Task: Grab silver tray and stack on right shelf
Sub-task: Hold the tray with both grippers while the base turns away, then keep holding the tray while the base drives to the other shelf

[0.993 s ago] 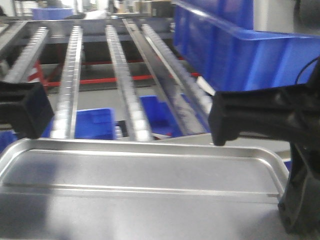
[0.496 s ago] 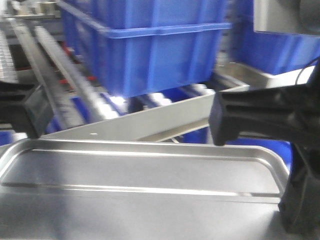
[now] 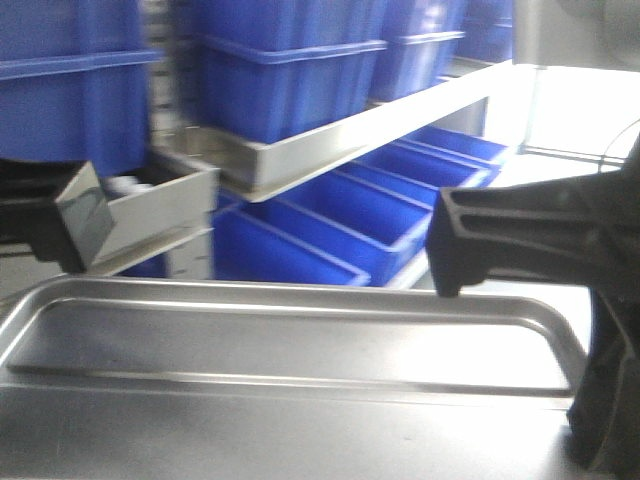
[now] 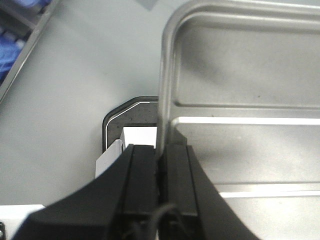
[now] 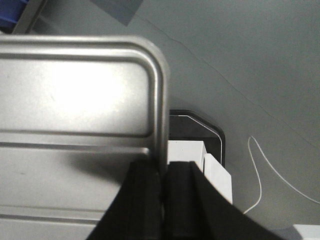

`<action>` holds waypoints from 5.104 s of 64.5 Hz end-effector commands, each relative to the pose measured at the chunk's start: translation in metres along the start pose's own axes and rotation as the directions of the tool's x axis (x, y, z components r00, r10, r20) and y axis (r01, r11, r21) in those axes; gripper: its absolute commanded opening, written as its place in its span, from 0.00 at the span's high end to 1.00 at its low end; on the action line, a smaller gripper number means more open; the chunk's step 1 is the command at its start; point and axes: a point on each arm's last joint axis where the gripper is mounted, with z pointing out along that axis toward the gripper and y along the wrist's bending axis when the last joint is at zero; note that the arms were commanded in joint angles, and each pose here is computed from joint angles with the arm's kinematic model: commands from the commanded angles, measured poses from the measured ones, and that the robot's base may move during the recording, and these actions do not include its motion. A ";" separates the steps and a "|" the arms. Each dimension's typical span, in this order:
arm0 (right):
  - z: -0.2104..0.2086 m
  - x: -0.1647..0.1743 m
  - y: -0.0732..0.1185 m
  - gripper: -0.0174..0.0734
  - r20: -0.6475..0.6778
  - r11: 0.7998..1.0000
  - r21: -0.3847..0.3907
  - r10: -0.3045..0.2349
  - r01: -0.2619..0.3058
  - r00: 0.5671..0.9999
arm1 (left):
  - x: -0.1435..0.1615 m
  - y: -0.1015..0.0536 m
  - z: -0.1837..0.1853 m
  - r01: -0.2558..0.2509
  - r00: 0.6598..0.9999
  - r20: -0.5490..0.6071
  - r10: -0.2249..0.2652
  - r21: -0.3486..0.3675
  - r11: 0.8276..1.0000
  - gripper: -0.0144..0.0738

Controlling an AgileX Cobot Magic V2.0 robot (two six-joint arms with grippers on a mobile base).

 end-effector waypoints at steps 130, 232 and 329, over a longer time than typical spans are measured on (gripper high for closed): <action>-0.010 -0.003 -0.015 0.75 0.009 0.989 0.147 -0.035 0.033 0.999 | 0.007 0.025 -0.013 -0.017 0.997 -0.075 -0.002 -0.262 0.965 0.95; -0.011 -0.002 -0.018 0.75 -0.002 0.983 0.181 -0.033 0.033 0.999 | 0.007 0.025 -0.013 -0.017 0.997 -0.075 -0.002 -0.262 0.965 0.95; -0.011 -0.002 -0.018 0.75 -0.002 0.983 0.182 -0.033 0.033 0.999 | 0.007 0.025 -0.013 -0.017 0.997 -0.075 -0.002 -0.262 0.965 0.95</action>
